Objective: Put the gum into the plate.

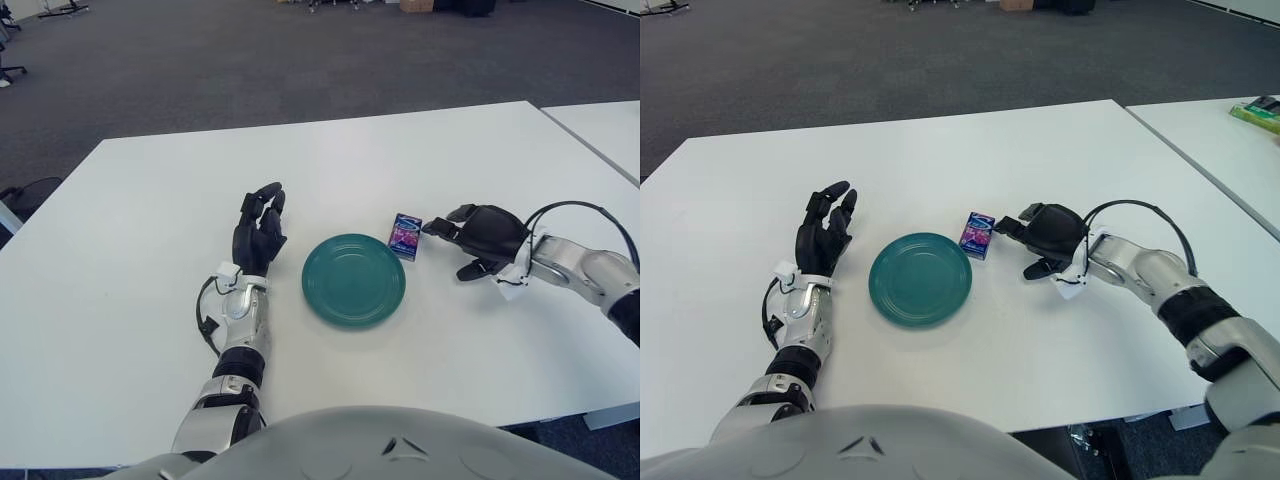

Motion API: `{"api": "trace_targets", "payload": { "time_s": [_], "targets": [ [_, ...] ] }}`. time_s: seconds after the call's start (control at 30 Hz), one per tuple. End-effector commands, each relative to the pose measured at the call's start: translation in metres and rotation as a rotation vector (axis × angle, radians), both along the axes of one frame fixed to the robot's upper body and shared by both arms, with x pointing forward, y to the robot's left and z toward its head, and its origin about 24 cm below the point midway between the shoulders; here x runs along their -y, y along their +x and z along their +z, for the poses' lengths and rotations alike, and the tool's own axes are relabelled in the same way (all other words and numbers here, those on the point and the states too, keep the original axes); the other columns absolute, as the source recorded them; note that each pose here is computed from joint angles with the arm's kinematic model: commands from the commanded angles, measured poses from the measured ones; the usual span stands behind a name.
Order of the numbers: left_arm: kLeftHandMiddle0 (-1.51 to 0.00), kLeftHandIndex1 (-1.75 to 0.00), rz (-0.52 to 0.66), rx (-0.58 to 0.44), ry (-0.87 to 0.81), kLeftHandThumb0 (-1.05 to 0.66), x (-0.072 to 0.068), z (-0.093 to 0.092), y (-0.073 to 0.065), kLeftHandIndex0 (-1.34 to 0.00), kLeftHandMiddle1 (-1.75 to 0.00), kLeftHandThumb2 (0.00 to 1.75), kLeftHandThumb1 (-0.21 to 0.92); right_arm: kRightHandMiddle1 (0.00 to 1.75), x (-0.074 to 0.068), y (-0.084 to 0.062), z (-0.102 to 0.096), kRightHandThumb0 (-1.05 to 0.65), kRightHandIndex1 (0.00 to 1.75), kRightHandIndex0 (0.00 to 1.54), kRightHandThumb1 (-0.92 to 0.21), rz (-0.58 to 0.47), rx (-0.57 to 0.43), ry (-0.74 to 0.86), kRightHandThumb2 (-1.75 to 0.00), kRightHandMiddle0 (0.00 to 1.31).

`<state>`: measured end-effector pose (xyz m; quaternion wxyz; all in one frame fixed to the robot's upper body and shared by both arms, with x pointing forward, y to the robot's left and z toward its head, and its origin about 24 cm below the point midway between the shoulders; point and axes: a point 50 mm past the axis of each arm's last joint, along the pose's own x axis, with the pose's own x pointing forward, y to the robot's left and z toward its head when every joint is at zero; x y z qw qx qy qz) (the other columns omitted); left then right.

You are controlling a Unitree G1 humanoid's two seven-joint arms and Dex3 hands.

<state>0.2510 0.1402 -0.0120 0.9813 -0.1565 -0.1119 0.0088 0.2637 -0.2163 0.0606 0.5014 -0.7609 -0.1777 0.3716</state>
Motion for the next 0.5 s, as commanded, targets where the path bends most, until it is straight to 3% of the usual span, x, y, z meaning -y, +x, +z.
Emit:
{"api": "trace_targets", "payload": {
  "time_s": [0.0,0.47],
  "targets": [
    [-0.52,-1.03,0.031,-0.242,-0.181,-0.85,0.0354,-0.0474,-0.0501,-0.27,-0.04,0.63,0.92,0.65,-0.0010,-0.0025,0.0174,-0.74,0.00,0.60,-0.92,-0.010,0.034,0.011,-0.78,0.00],
    [-0.51,-1.04,0.033,-0.247,-0.165,-0.85,0.0328,-0.0468,-0.0465,-0.27,-0.03,0.63,0.92,0.57,0.0005,-0.0067,0.0250,-0.70,0.01,0.61,-0.92,-0.039,0.034,0.004,-0.82,0.00]
  ]
}}
